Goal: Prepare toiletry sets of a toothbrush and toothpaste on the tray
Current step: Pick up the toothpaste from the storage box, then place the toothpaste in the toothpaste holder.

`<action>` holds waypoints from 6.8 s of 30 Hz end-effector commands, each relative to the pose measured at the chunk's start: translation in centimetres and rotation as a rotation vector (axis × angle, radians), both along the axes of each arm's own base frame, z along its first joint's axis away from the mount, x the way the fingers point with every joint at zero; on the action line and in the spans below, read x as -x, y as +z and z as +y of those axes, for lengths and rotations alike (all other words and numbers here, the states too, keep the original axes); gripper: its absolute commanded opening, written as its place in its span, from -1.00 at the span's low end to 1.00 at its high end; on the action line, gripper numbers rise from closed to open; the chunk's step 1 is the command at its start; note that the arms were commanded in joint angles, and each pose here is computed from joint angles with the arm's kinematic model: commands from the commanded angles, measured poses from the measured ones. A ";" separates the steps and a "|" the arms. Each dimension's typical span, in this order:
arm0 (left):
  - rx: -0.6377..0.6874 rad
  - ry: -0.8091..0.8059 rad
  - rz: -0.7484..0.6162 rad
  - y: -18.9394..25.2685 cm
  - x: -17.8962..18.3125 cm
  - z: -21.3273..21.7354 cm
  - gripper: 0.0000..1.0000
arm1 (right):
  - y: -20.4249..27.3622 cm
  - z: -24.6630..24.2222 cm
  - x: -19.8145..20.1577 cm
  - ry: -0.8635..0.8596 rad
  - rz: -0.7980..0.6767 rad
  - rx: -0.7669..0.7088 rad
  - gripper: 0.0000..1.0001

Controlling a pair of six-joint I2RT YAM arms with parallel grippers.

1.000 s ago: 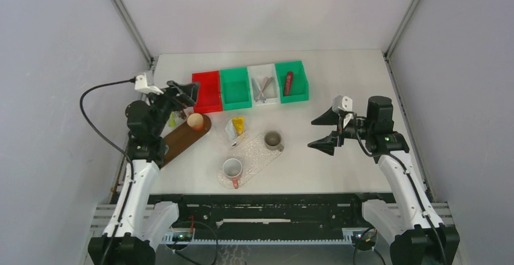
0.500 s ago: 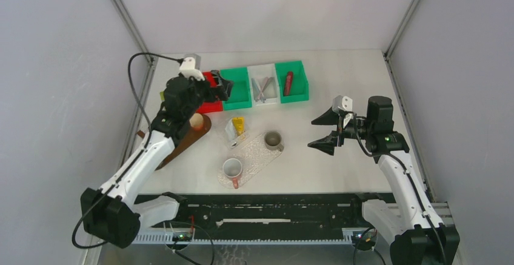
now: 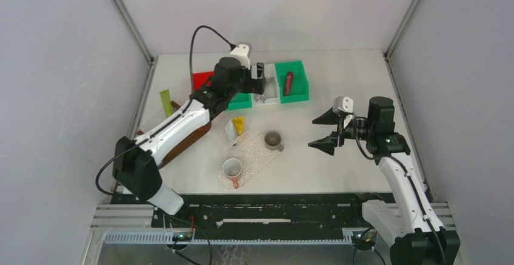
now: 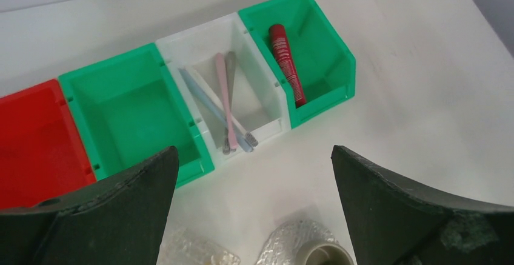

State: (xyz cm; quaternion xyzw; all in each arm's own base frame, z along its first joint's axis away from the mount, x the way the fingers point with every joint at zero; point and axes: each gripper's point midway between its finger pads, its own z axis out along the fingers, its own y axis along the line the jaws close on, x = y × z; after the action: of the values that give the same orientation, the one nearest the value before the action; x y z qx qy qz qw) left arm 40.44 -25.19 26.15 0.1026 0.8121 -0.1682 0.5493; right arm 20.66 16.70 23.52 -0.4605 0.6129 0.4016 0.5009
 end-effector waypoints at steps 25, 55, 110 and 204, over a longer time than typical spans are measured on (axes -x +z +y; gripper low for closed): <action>0.002 -0.160 0.066 -6.9 -12.3 -15.4 0.48 | 0.3 -1.5 -2.3 -0.136 -0.030 0.041 0.77; 0.104 0.002 0.461 -18.8 -12.4 -14.9 0.44 | 0.5 -1.8 -2.6 -0.161 -0.036 0.050 0.78; -0.343 0.062 0.456 -20.5 -10.6 -7.1 0.03 | 0.2 -1.6 -2.6 -0.154 -0.025 0.054 0.78; -0.143 -0.963 0.503 -1.9 24.1 -11.6 -0.82 | -6.8 4.1 5.3 0.406 -0.262 0.244 -0.95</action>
State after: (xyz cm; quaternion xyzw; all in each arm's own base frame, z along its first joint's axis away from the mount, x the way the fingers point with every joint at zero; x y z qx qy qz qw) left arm 14.73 -34.90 19.14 0.4573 0.8252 -0.3203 0.0858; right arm 15.90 20.51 14.65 -0.6810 0.5067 0.3368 0.4075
